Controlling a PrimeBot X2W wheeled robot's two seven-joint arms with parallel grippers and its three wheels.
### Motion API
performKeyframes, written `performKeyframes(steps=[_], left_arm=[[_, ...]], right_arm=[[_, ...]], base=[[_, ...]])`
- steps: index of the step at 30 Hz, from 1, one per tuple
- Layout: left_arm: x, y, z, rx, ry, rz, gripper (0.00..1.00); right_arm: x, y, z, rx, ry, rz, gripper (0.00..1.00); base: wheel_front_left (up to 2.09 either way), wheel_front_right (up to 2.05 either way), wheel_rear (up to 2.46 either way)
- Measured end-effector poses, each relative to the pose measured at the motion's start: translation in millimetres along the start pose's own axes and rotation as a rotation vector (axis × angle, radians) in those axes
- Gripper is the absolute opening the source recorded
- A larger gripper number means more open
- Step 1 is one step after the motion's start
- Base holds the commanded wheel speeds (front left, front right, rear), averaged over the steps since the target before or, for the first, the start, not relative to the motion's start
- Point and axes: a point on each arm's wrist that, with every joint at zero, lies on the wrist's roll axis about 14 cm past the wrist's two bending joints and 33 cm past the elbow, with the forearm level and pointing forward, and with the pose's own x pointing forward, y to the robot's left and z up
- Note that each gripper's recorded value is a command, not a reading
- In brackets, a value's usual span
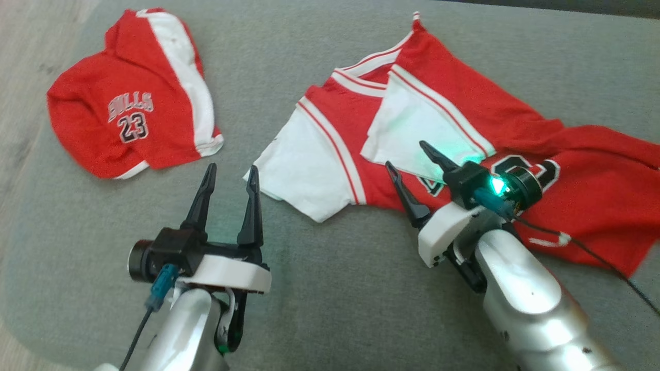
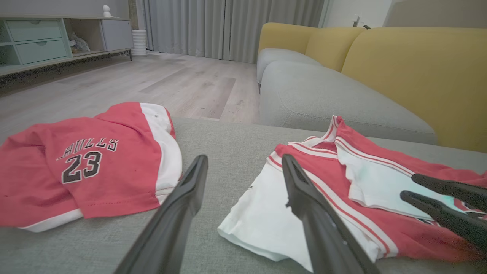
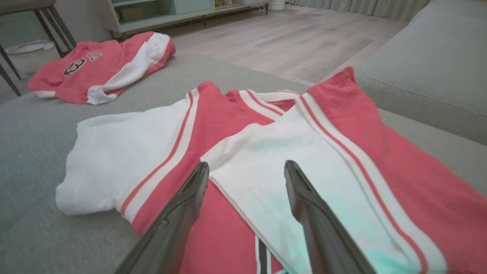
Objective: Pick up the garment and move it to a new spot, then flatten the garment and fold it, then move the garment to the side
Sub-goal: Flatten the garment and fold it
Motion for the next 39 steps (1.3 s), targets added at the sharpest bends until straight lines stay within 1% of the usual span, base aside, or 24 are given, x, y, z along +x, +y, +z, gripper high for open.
performKeyframes(steps=[5, 10, 11, 12, 13, 17, 22, 29, 31, 35, 39], left_arm=[[1, 8, 0, 0.008, 0.002, 0.023, 1.00], [0, 11, -2, -0.003, 0.010, 0.038, 1.00], [0, 10, -3, -0.004, 0.011, 0.038, 1.00], [0, 10, -3, -0.004, 0.011, 0.038, 1.00], [1, 10, -3, -0.004, 0.011, 0.036, 1.00], [3, 6, -4, -0.005, 0.013, 0.029, 1.00], [6, -3, -3, -0.009, 0.008, 0.004, 1.00], [8, -16, 5, -0.015, -0.016, -0.033, 1.00], [8, -17, 7, -0.016, -0.020, -0.038, 1.00], [5, -16, 6, -0.032, -0.016, -0.032, 1.00], [2, -13, 4, -0.040, -0.007, -0.020, 1.00]], right_arm=[[11, -1, -26, -0.023, 0.109, 0.027, 1.00], [18, -10, -26, -0.022, 0.112, 0.013, 1.00], [19, -12, -27, -0.019, 0.113, 0.008, 0.80], [19, -12, -27, -0.019, 0.113, 0.008, 0.34], [18, -13, -27, -0.015, 0.113, 0.006, 0.00], [17, -20, -25, -0.010, 0.092, -0.011, 0.00], [8, -38, -14, 0.033, 0.036, -0.076, 0.00], [-5, -69, 29, 0.059, -0.101, -0.175, 0.00], [-9, -84, 43, 0.042, -0.139, -0.209, 0.00], [-15, -132, 75, -0.032, -0.180, -0.287, 0.00], [-10, -163, 110, -0.108, -0.196, -0.318, 0.00]], base=[[0.00, 0.00, 0.00], [0.00, 0.00, 0.00], [0.00, 0.00, 0.00], [0.00, 0.00, 0.00], [0.00, 0.00, 0.00], [0.00, 0.00, 0.00], [0.00, 0.00, 0.00], [0.00, 0.00, 0.00], [0.00, 0.00, 0.00], [0.00, 0.00, 0.00], [0.00, 0.00, 0.00]])
